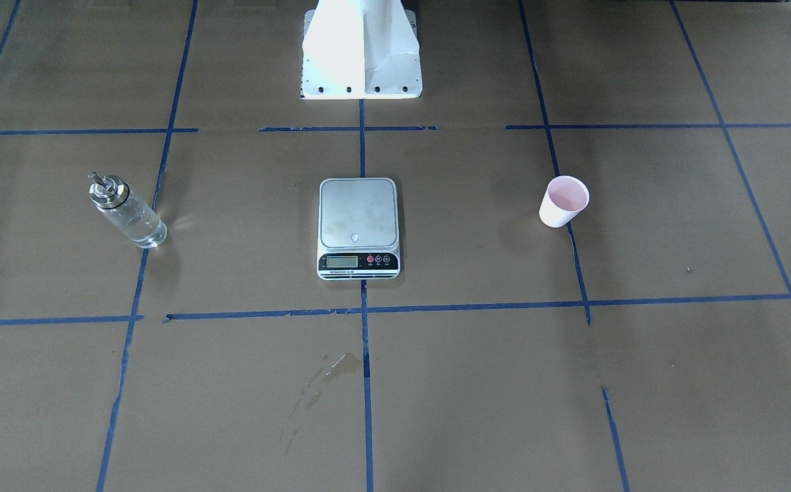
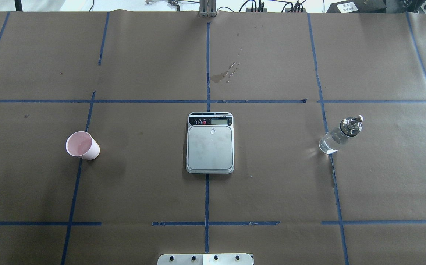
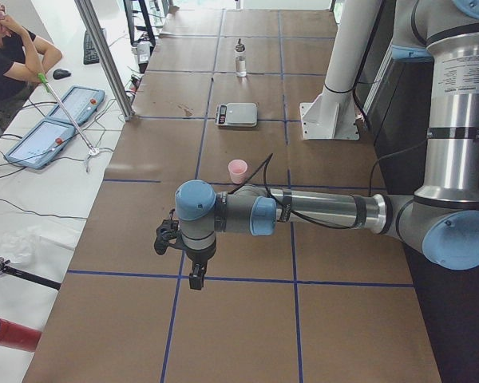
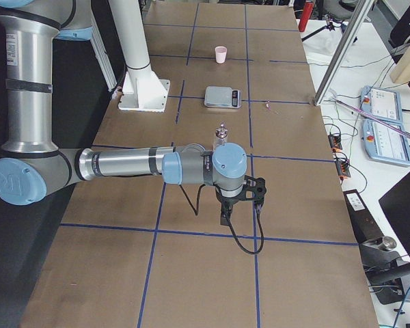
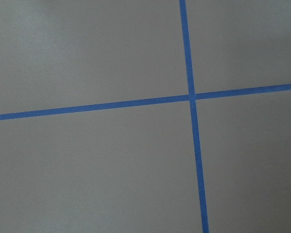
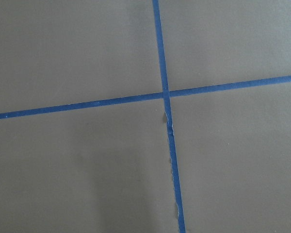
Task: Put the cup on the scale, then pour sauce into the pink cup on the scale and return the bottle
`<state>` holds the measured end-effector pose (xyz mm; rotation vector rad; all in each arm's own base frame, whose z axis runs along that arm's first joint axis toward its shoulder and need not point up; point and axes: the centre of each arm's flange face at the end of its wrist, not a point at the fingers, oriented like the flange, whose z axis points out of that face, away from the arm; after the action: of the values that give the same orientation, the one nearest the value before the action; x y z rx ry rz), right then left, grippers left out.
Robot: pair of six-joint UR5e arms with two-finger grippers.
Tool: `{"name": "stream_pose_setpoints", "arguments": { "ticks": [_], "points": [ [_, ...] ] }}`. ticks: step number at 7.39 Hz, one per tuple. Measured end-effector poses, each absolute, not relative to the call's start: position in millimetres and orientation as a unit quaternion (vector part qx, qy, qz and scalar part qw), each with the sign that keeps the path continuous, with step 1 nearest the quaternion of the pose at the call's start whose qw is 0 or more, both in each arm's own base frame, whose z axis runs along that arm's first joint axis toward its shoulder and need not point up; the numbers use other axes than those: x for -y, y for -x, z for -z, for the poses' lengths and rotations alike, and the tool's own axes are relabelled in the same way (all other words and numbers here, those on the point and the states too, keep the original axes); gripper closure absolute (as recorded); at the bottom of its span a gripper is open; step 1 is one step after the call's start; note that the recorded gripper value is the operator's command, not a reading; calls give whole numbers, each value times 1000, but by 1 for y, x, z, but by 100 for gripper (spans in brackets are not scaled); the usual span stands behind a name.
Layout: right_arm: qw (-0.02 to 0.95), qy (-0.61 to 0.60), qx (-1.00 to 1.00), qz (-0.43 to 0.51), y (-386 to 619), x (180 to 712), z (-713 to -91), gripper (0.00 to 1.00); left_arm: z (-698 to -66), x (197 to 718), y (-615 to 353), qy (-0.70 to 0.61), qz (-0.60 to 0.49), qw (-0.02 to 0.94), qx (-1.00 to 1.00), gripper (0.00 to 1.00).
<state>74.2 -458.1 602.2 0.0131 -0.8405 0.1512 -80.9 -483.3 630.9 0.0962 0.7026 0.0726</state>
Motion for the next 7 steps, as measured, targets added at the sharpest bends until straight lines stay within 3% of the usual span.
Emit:
{"name": "stream_pose_setpoints", "arguments": {
  "ticks": [3, 7],
  "points": [
    [910, -2, 408, -75, -74, 457, -605, 0, -615, 488, 78, -72, -48, 934, -347, 0],
    [908, -21, 415, -58, -67, 475, -582, 0, -525, 499, 25, -184, -104, 893, -399, 0]
  ]
}}
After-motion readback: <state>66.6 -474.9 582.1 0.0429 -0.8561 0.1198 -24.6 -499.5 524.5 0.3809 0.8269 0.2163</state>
